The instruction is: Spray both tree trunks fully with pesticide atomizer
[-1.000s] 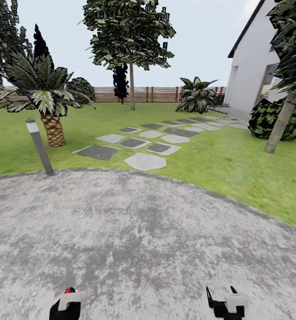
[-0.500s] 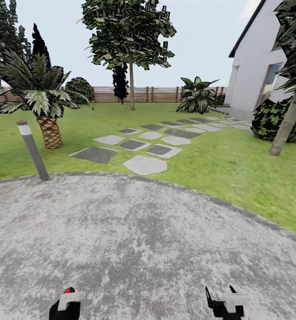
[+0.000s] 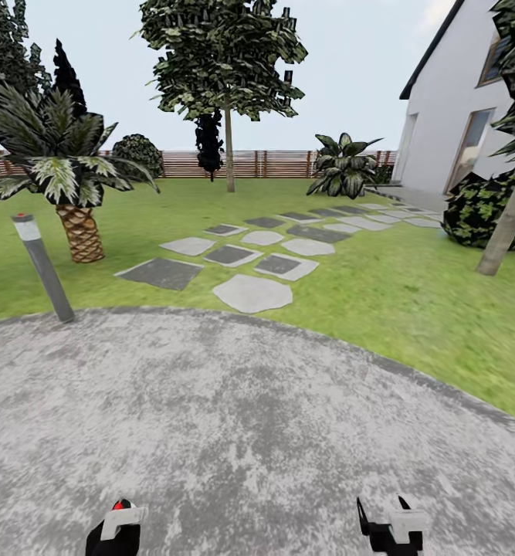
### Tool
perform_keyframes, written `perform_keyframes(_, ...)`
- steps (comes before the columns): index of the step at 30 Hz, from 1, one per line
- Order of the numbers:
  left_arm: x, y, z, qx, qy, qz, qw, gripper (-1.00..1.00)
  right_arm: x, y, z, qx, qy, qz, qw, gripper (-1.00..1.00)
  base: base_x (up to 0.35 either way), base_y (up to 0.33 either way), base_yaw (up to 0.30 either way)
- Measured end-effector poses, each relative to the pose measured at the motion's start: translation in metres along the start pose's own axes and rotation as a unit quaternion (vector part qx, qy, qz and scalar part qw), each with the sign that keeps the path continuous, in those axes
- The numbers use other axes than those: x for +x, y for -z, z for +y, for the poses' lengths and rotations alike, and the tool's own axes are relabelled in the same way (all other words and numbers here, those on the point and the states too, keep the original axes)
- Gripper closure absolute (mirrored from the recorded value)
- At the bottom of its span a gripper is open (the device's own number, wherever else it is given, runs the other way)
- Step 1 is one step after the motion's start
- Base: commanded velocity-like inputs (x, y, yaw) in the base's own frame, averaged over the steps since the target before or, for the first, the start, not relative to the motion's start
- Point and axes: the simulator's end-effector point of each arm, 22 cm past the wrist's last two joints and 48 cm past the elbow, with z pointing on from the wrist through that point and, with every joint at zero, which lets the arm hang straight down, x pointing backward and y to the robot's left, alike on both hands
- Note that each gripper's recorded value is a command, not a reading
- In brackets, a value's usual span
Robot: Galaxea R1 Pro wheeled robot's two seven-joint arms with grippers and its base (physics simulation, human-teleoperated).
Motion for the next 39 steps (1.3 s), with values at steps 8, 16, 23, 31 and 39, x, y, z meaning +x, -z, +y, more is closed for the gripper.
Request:
perform_keyframes(8, 0.000, 0.000, 0.000, 0.000, 0.000, 0.000, 1.0000, 1.00, -0.001, 0.000, 0.002, 0.024, -0.010, 0.000, 0.9997, -1.00, 0.339, 0.000, 0.000)
perform_keyframes(16, 0.000, 0.000, 0.000, 0.000, 0.000, 0.000, 1.0000, 1.00, -0.001, 0.001, -0.011, 0.052, -0.007, 0.000, 0.9986, -1.00, 0.339, 0.000, 0.000)
perform_keyframes(23, 0.000, 0.000, 0.000, 0.000, 0.000, 0.000, 1.0000, 1.00, 0.000, 0.001, -0.007, 0.044, -0.007, 0.001, 0.9990, -1.00, 0.339, 0.000, 0.038)
perform_keyframes(31, 0.004, 0.000, 0.000, 0.000, 0.000, 0.004, 1.0000, 1.00, 0.004, 0.002, -0.006, 0.041, -0.007, 0.005, 0.9991, -1.00, 0.339, 0.000, 0.158)
perform_keyframes(39, 0.009, -0.001, 0.000, 0.000, -0.001, 0.009, 1.0000, 1.00, 0.009, 0.002, -0.006, 0.042, -0.007, 0.010, 0.9990, -1.00, 0.339, 0.000, 0.161)
